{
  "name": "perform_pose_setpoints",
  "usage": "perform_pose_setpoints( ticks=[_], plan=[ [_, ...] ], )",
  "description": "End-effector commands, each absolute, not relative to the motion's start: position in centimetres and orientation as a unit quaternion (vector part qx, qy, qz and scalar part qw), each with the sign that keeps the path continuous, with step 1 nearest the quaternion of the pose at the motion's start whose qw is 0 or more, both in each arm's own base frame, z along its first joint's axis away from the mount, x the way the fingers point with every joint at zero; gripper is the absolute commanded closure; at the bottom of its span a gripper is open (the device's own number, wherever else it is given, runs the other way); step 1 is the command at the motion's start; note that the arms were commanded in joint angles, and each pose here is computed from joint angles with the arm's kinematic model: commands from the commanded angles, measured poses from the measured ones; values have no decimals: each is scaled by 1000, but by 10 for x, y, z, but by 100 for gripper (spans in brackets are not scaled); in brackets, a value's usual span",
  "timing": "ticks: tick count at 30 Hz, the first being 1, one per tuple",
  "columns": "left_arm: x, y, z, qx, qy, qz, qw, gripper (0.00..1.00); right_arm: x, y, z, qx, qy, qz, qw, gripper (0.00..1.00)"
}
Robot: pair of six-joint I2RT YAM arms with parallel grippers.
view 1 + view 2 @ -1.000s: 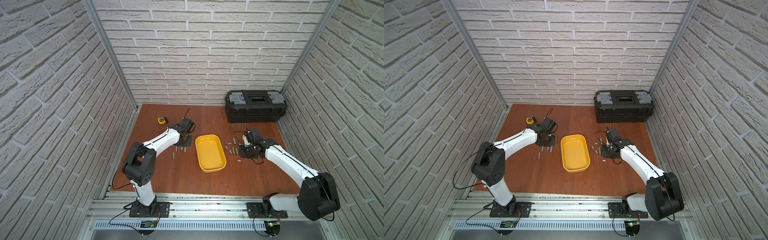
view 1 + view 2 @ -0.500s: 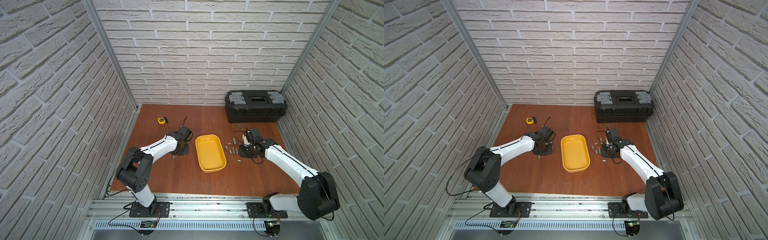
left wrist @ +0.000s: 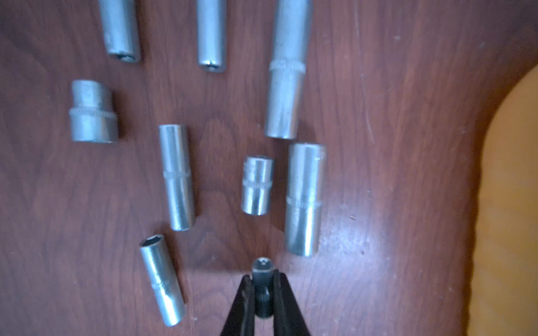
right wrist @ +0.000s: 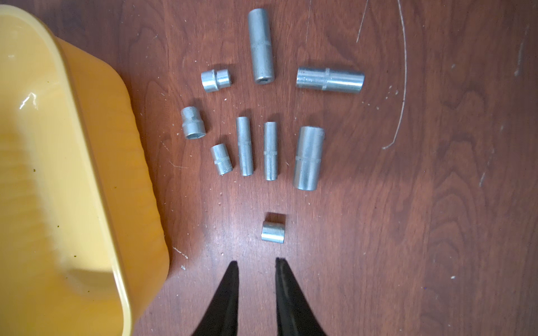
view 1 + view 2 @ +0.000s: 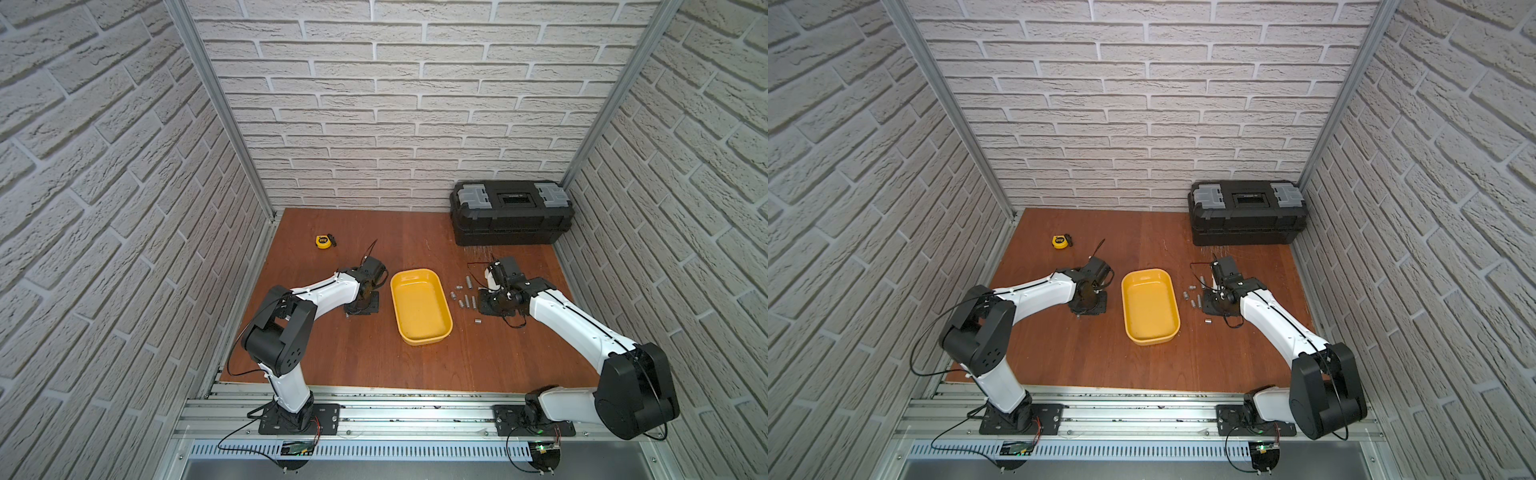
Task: Take out the socket from the storage box
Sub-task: Place the socket head at the center of the board.
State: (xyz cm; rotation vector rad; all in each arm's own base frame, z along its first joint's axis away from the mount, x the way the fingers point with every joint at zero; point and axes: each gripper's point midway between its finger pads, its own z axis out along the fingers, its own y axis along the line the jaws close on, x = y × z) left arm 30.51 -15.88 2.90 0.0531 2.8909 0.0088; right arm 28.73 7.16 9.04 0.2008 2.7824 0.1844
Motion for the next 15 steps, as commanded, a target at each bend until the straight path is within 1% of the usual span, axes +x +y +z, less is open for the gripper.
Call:
perform_pose_setpoints(
  ticks=[1,9,15],
  plan=[
    [304,-160,22,11,993,1,122,92,288,68,88,75,980,62,174,75],
    [303,-160,19,14,993,3,117,89,287,67,88,74,980,60,174,75],
    [303,-158,23,11,992,5,124,83,288,68,89,73,980,60,175,75]
  ],
)
